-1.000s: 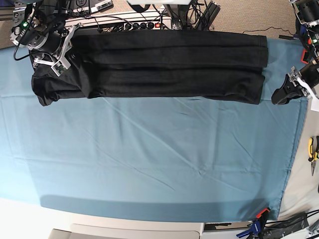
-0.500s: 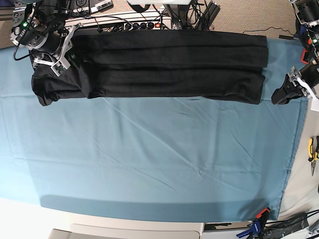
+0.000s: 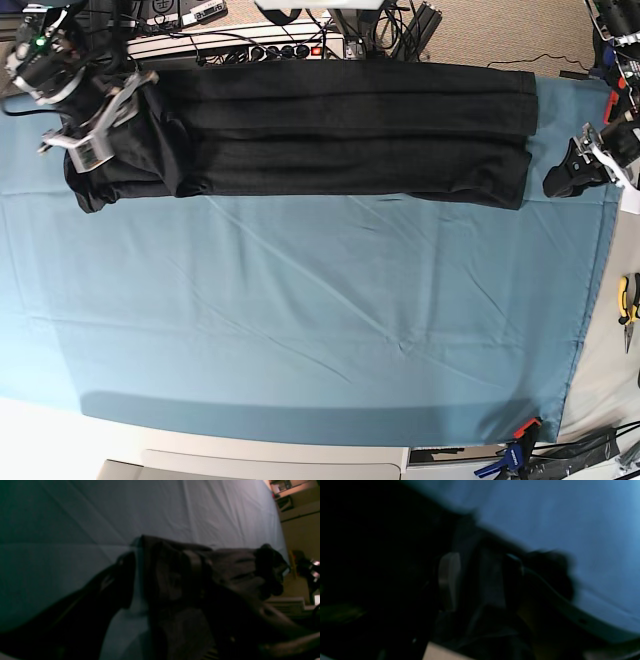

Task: Fold the T-shirt properly
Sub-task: 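Grasp the other strip end with the left gripper and pull it inward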

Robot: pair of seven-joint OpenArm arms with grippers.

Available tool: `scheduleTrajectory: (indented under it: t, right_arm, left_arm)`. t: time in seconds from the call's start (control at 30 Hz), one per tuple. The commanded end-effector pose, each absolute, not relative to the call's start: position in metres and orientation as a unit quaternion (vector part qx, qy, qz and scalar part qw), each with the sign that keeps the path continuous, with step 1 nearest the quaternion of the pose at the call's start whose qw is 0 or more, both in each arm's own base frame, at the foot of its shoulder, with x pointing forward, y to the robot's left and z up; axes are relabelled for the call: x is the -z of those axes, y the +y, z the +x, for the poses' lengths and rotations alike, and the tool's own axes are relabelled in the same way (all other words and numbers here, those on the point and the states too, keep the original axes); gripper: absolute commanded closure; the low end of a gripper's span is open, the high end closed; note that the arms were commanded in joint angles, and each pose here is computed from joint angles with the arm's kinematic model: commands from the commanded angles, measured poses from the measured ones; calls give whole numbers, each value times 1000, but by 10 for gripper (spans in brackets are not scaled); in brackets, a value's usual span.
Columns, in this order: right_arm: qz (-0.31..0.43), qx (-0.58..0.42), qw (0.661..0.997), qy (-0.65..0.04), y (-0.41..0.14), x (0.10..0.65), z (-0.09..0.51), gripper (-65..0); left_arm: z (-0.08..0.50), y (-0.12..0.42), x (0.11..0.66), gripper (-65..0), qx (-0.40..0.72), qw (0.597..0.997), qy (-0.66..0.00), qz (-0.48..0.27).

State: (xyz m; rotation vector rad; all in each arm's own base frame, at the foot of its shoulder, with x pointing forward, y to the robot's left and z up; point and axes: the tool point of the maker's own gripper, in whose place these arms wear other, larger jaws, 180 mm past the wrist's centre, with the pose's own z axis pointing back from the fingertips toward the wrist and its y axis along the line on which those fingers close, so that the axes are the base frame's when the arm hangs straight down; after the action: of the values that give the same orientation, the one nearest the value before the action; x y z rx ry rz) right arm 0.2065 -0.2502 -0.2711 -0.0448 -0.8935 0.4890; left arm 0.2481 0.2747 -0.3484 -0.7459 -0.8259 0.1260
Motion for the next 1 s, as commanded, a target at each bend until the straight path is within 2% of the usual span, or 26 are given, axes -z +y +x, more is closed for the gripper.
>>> scheduleTrajectory:
  t: [0.0,0.27,0.4,0.97]
  right_arm:
    - [-32,-233,857,-458,-253,253,215,-279]
    - [-84,-208,841,-493,-275,230,231,-279]
    - [-83,-205,839,-497,-275,230,232,-279]
    - [-73,-194,840,-501,-270,233,231,-279]
  left_arm:
    - [253,282,335,-304,-49,842,-411,-347]
    - [232,289,359,-304,-100,865,-359,-335]
    - [220,288,365,-304,-110,868,-346,-339]
    - [196,240,393,-304,-161,844,-318,-400]
